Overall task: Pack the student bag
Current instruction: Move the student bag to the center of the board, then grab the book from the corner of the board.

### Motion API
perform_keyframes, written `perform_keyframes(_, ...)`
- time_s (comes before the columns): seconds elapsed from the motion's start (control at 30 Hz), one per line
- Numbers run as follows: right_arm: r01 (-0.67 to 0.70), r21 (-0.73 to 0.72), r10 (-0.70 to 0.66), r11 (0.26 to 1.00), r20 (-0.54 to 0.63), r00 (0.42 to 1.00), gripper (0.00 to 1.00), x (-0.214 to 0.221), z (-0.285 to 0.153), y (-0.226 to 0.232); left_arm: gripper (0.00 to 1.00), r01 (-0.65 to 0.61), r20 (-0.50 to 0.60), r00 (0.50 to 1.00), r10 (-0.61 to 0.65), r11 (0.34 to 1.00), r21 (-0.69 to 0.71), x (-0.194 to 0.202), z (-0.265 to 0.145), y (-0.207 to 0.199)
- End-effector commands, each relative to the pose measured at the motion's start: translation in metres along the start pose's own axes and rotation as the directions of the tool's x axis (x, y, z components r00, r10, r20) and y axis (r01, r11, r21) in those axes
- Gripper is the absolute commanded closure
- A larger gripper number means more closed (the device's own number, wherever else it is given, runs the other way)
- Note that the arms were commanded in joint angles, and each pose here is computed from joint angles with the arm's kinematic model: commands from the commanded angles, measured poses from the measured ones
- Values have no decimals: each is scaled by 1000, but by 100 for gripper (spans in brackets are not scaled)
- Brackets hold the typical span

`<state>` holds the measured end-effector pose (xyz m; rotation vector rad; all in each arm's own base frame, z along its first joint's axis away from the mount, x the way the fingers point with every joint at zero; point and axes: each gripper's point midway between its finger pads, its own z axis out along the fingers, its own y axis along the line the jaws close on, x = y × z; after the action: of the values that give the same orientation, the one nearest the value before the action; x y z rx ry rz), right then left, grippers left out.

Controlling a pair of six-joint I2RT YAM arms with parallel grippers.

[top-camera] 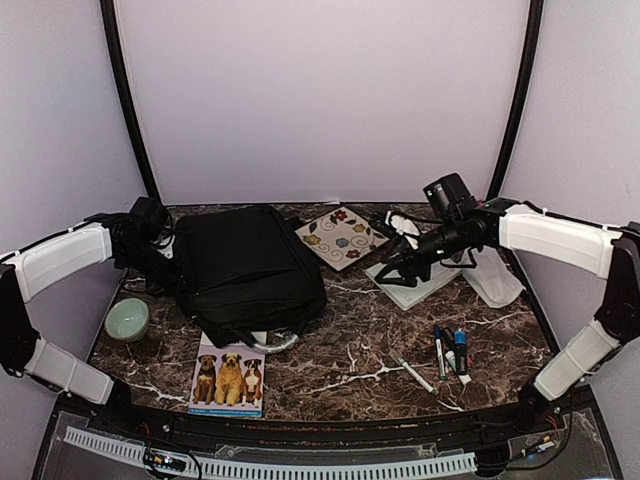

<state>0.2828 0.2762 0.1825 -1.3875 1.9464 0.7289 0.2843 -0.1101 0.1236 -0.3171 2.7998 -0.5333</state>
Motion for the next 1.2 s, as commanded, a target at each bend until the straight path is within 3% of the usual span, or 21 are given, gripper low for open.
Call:
perform_keyframes(0.0, 123, -42, -124, 991, -15, 992, 41, -27, 35, 20, 100, -12, -66, 998, 15, 998, 54, 23, 4, -7)
perform_keyframes(0.33, 56, -62, -57, 996, -1, 998, 44, -33, 75, 26, 100, -18, -61, 998, 12, 995, -96, 10, 23, 18)
perform_keyframes(0.43, 55, -87, -56, 995, -17, 998, 44, -27, 81, 38, 61, -3, -65, 998, -3, 996, -94, 6, 20, 13)
perform_keyframes(0.5, 38, -121, -41, 992, -24, 999, 44, -24, 85, 49, 44, -1, -49, 999, -4, 995, -101, 4, 5, 10)
perform_keyframes(0.53, 31, -138, -35, 990, -24, 999, 44, -22, 87, 55, 30, -4, -35, 999, 0, 993, -115, 3, -6, 9)
perform_keyframes(0.57, 26, -152, -29, 988, -23, 999, 44, -21, 90, 61, 26, -8, -25, 1000, 5, 992, -124, 2, -17, 8)
perform_keyframes(0.7, -15, -190, 11, 982, -25, 1000, 44, -15, 104, 82, 25, 11, -71, 997, -18, 995, -100, 27, -40, -2)
perform_keyframes(0.97, -35, -308, 29, 951, -27, 999, 43, -20, 127, 119, 27, -61, -283, 959, 34, 994, -86, 116, -19, -9)
perform_keyframes(1.17, -32, -339, 15, 940, -55, 998, 44, -9, 135, 130, 16, -95, -354, 935, 38, 985, -144, 156, -3, 3)
